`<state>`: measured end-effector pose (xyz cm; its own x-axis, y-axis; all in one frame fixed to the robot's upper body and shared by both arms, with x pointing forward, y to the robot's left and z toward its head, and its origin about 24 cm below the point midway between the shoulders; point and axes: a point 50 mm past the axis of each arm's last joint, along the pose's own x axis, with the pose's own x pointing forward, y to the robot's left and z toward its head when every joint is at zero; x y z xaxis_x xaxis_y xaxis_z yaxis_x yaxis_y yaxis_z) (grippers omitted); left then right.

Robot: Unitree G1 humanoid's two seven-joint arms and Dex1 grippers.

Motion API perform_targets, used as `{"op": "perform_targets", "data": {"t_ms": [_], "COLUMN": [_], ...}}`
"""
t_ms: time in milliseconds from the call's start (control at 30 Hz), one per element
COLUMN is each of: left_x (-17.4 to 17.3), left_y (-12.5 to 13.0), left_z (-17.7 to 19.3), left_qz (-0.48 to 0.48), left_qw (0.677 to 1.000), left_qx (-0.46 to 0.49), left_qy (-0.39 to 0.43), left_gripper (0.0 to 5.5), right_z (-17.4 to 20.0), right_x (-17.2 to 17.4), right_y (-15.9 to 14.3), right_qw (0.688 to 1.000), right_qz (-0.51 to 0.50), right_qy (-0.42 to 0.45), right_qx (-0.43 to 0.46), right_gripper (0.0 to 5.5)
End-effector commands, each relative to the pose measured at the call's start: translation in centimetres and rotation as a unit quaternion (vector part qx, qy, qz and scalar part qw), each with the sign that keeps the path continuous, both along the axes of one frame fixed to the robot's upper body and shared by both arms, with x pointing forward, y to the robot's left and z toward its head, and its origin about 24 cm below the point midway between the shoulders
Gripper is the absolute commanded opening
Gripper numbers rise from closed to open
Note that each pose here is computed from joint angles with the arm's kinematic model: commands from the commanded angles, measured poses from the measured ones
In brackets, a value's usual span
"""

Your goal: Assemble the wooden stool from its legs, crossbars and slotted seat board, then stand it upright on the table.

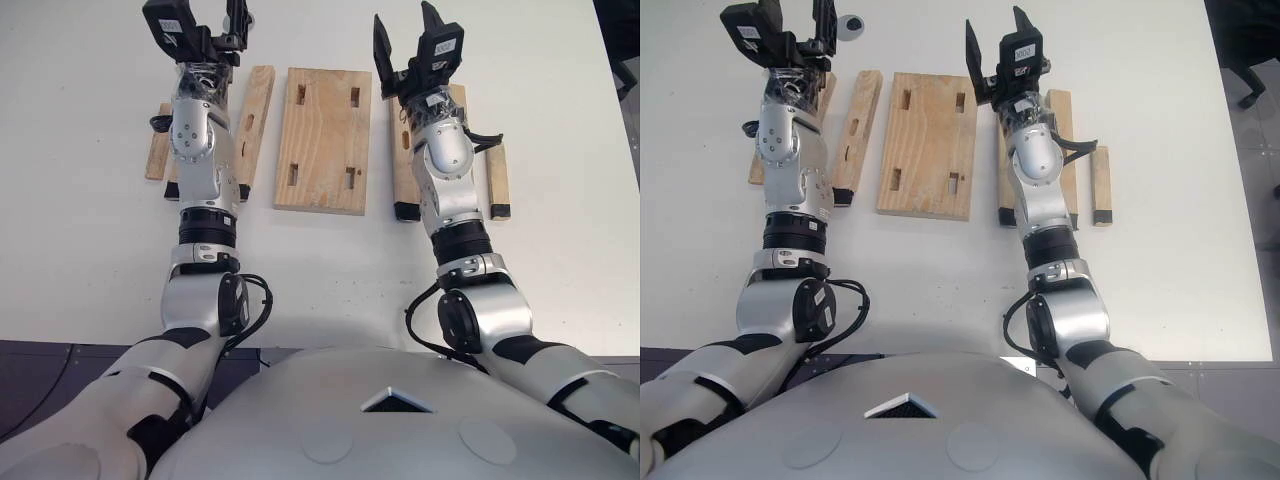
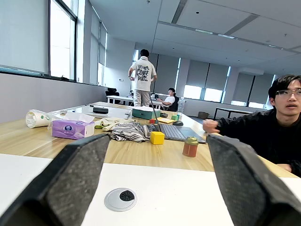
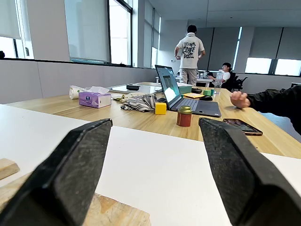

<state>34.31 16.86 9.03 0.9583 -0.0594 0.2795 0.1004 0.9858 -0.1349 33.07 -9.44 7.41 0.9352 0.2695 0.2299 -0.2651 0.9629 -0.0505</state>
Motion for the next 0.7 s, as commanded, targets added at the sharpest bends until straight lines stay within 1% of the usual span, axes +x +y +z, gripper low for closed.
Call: {"op": "perform_targets", "data": {"t_ms": [33, 367, 633, 700], "left_x": [-0.1, -0.4, -1.0, -1.2], "left_y": [0.2, -0.2, -0.2, -0.1], "left_z": [-0.1, -0.5, -1.1, -1.2], "left_qz": [0.004, -0.001, -0.001, 0.002], "left_qw": [1.0, 1.0, 1.0, 1.0], "left_qx": [0.008, 0.011, 0.014, 0.013], "left_qy": [0.005, 0.008, 0.015, 0.015], "left_gripper": [3.75, 3.75, 3.75, 3.75], "right_z": [0.0, 0.1, 0.1, 0.5], "right_x": [0.0, 0.2, -1.0, -2.0], "right_y": [-0.3, -0.6, -2.7, -4.3], "right_qw": [1.0, 0.999, 1.0, 1.0], "right_qz": [-0.003, -0.023, -0.016, -0.016], "right_qy": [0.003, 0.024, 0.02, 0.014], "right_qx": [-0.005, 0.022, 0.01, 0.013], "right_gripper": [3.42, 3.42, 3.42, 3.42]}}
